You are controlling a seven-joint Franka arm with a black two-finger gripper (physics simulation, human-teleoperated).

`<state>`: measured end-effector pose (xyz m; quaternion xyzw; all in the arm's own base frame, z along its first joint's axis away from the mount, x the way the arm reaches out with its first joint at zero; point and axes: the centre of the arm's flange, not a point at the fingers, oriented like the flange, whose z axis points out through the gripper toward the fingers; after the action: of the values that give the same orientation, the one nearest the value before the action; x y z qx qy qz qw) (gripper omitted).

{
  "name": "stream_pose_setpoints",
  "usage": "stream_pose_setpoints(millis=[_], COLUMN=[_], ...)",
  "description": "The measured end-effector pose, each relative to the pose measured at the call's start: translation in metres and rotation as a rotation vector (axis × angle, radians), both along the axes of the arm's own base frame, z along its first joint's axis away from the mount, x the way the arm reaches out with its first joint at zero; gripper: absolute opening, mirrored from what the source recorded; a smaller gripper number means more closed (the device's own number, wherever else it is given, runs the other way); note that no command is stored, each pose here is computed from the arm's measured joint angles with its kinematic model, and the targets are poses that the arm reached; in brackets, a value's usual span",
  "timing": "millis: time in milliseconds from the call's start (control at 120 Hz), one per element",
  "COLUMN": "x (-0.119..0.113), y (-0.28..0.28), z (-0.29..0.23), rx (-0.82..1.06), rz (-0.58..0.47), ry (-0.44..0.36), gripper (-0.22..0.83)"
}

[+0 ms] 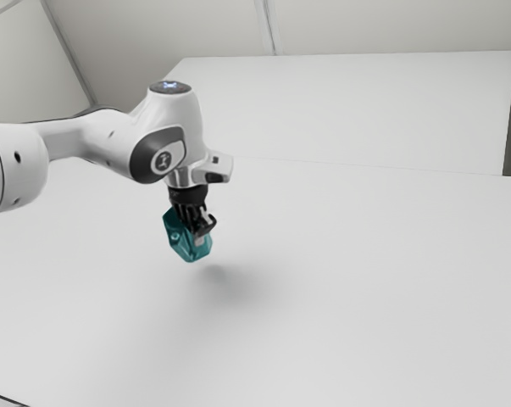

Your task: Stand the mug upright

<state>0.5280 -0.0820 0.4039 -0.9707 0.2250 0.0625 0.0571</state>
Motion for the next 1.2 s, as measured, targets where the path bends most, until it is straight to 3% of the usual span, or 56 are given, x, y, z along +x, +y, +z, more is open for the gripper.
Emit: stream_pose_setpoints(millis=[442, 833, 1200], x=[0.019, 0.031, 0.035], y=[0.065, 0.047, 0.045], z=[-0.034, -0.055, -0.071], rx=[0.013, -0.011, -0.024], rz=[0.116, 0.076, 0.078], ry=[-0.029, -0.072, -0.065], gripper=[-0.17, -0.17, -0.17])
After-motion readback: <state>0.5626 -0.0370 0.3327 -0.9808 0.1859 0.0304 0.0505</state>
